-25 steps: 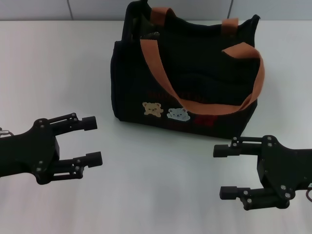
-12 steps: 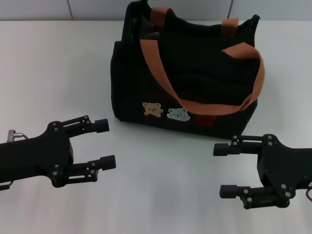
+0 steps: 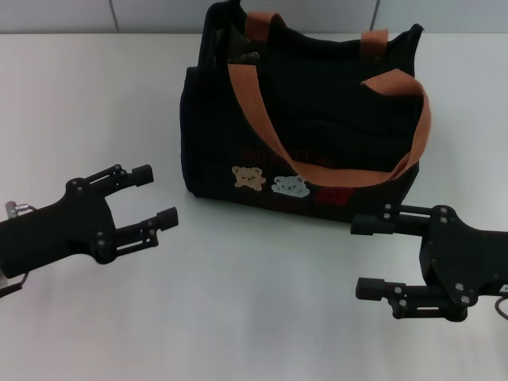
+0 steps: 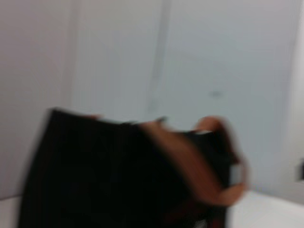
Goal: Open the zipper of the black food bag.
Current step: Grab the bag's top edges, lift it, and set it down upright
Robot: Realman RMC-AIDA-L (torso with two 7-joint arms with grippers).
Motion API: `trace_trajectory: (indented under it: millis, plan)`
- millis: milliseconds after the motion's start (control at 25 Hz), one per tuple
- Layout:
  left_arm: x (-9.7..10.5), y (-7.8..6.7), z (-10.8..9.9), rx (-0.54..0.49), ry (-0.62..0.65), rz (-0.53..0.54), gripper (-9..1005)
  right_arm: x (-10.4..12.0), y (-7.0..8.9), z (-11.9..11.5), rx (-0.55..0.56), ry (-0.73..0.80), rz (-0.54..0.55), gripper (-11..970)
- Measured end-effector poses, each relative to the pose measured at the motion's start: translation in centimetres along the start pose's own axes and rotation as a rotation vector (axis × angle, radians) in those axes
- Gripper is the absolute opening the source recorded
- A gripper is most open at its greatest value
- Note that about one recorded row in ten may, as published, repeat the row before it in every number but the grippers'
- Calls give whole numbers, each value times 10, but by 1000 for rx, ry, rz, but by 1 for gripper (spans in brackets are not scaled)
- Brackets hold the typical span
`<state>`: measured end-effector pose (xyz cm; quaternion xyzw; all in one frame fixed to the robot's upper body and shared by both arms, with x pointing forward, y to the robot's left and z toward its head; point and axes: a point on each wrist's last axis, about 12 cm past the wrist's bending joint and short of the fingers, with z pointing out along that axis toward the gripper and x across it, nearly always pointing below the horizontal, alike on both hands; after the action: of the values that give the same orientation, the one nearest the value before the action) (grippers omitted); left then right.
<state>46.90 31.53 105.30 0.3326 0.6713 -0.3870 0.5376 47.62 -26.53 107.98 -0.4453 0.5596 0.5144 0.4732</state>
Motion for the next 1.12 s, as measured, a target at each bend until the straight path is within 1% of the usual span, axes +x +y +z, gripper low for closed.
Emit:
trace_trajectory:
  millis: [120, 240, 280, 320, 400, 600, 680, 720, 760, 800, 840, 880, 960, 1120]
  plan:
    - [9, 1, 7, -71, -28, 35, 785, 3, 1, -1, 22, 3, 10, 726]
    - [10, 3, 14, -123, -67, 82, 782, 6, 1, 0, 31, 4, 19, 726]
    - [11, 5, 15, -145, -72, 99, 781, 7, 1, 0, 33, 3, 23, 726]
    - [11, 5, 15, -145, -72, 99, 780, 8, 2, 1, 34, 1, 28, 726]
    - [11, 9, 21, -182, -82, 128, 777, 10, 2, 2, 37, -1, 35, 726]
    - [8, 16, 41, -187, -70, 117, 772, 13, 3, 3, 54, 0, 38, 726]
    - [8, 20, 56, -192, -56, 99, 769, 15, 2, 4, 70, -15, 32, 726]
    - [8, 20, 56, -192, -56, 99, 768, 15, 2, 4, 70, -15, 32, 726]
    - [7, 23, 65, -194, -47, 89, 767, 16, 2, 5, 79, -22, 27, 726]
    - [7, 23, 65, -194, -47, 89, 766, 16, 2, 5, 79, -22, 27, 726]
    - [7, 25, 73, -199, -34, 82, 765, 16, 2, 5, 85, -27, 26, 726]
    - [7, 25, 73, -199, -34, 82, 763, 16, 2, 5, 85, -27, 26, 726]
    - [6, 26, 81, -199, -24, 74, 761, 16, 2, 4, 105, -39, 24, 726]
    - [6, 26, 82, -205, -28, 68, 757, 16, 1, 1, 133, -56, 24, 726]
